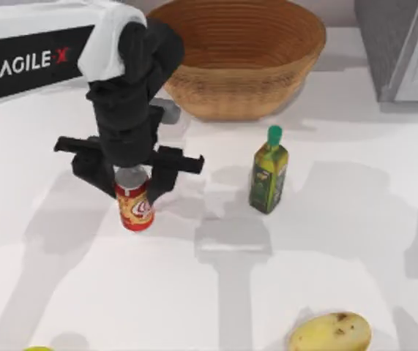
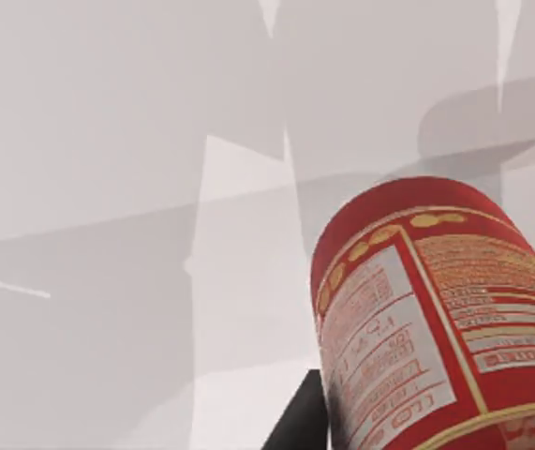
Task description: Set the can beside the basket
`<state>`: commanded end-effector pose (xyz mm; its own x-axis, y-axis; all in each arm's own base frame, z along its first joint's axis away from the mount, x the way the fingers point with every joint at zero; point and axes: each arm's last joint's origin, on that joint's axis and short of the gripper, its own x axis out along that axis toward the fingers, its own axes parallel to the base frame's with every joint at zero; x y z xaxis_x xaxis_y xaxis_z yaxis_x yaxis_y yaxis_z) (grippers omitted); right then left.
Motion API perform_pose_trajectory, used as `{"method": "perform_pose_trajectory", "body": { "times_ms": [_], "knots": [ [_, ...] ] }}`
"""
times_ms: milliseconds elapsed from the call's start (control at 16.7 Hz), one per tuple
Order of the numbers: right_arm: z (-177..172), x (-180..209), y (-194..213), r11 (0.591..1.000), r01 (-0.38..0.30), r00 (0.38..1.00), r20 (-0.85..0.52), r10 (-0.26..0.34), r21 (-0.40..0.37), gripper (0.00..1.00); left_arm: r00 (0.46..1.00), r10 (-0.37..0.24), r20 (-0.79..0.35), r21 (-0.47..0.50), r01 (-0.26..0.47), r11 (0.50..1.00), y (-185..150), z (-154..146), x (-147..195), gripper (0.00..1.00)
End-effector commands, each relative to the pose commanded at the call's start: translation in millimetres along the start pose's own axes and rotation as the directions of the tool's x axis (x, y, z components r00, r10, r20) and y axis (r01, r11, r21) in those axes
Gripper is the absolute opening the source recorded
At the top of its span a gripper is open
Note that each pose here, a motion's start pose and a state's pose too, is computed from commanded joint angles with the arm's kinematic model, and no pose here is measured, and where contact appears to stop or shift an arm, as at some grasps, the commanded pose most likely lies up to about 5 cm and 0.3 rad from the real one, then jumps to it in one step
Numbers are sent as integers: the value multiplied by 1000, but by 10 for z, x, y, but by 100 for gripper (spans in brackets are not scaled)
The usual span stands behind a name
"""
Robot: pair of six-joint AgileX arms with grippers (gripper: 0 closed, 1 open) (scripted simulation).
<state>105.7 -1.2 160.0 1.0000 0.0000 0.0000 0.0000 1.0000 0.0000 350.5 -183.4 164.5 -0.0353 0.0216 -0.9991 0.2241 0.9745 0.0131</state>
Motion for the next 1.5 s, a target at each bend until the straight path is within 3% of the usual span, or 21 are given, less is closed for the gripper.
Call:
{"method": "perform_pose_trajectory", "body": {
  "times_ms": [180,360,1200,1500],
  "knots": [
    [0,0,0,1000,0,1000,0,0,0,100,1000,1,12,-129,0,992,-312,-61,-60,0],
    [0,0,0,1000,0,1000,0,0,0,100,999,-3,35,-192,10,981,-509,-116,-133,0],
    [0,0,0,1000,0,1000,0,0,0,100,999,-5,43,-204,14,979,-553,-126,-76,0],
    [0,0,0,1000,0,1000,0,0,0,100,999,-5,43,-204,14,979,-553,-126,-76,38]
  ]
}}
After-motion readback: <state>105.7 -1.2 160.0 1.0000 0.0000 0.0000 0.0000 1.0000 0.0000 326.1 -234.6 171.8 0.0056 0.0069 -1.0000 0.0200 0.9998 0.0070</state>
